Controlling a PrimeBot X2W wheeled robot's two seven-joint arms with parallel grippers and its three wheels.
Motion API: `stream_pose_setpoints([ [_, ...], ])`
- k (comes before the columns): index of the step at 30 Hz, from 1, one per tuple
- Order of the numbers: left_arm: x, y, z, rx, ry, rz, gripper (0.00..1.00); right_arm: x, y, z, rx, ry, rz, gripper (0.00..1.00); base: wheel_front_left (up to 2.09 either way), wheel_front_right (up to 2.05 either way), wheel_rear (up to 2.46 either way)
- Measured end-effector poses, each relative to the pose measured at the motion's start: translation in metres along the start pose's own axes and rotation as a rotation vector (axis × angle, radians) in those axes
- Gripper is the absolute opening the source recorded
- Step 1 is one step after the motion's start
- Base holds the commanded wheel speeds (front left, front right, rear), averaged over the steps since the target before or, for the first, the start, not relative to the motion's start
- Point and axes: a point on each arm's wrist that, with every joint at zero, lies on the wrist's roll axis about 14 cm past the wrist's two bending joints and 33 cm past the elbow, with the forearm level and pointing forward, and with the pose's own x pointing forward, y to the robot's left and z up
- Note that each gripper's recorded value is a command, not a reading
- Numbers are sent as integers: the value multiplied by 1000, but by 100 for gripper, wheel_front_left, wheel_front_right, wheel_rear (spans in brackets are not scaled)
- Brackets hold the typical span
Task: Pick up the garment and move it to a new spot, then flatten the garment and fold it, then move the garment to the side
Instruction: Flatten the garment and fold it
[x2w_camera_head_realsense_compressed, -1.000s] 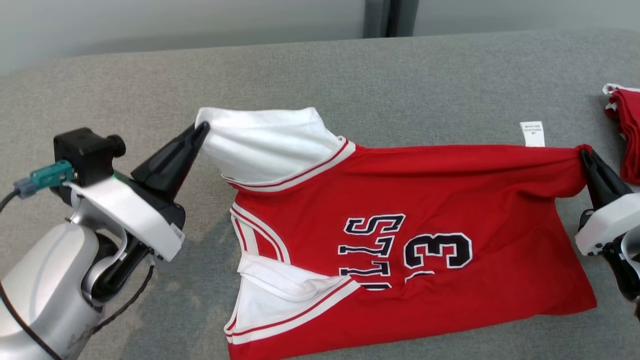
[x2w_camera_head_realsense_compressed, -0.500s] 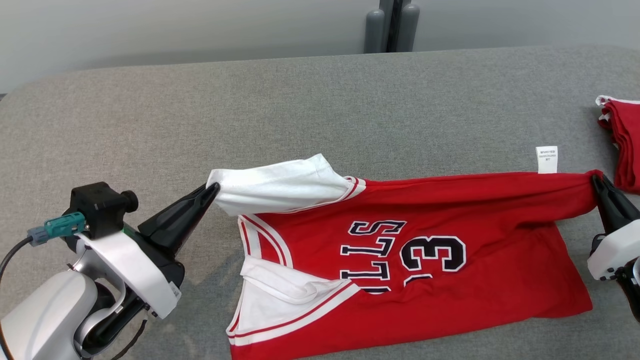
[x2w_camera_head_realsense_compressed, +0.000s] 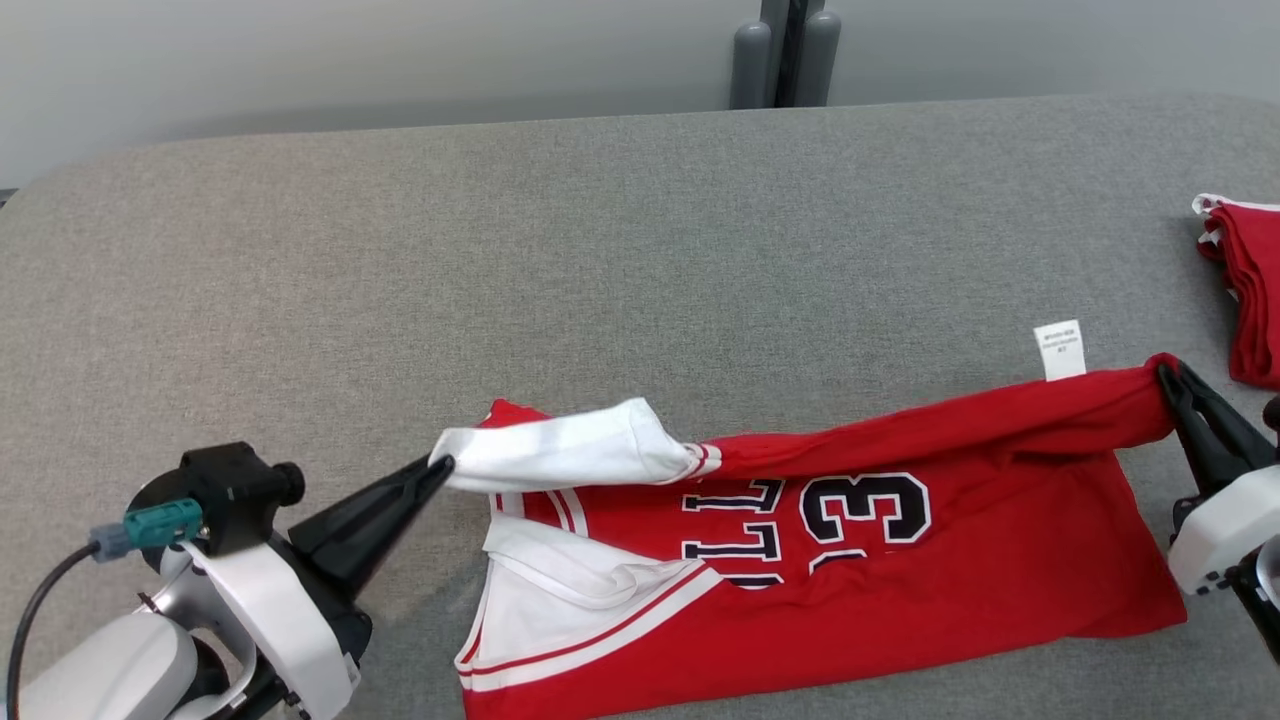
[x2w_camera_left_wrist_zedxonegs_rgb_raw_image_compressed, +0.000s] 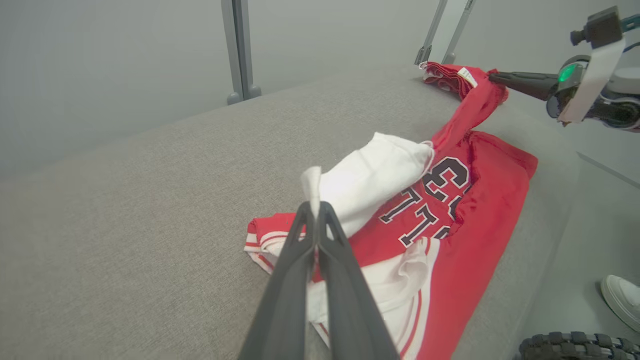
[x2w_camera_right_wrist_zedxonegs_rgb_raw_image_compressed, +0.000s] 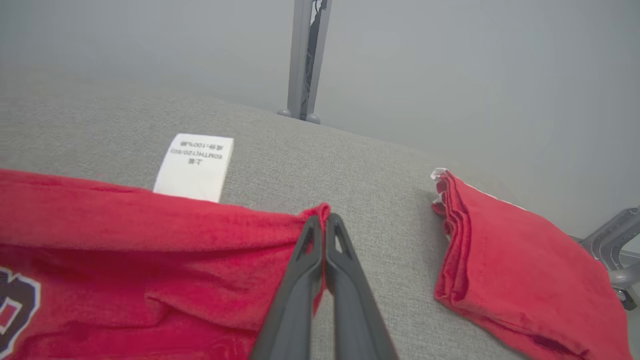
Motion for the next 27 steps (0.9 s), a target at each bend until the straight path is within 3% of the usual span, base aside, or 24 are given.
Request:
stream_pose_setpoints([
  [12,-17,-29,-34,-2,131,-78,0,-19,11,-29,-151,91,91,0,0,0,0],
  [23,-24,-58,-65,4,256,-161,0,-35,11,-54,-110,186,104,0,0,0,0],
  [24,-25,-58,-68,-1,271,-162,0,-36,14,-55,-99,192,112,31,0,0,0],
  [25,-27,-61,-74,-5,297,-168,22,-37,17,-58,-63,206,113,100,0,0,0],
  [26,-29,-63,-78,-6,317,-175,42,-39,21,-61,-35,228,119,100,0,0,0],
  [27,-30,-65,-81,-9,331,-179,69,-42,25,-63,-18,238,134,100,0,0,0],
])
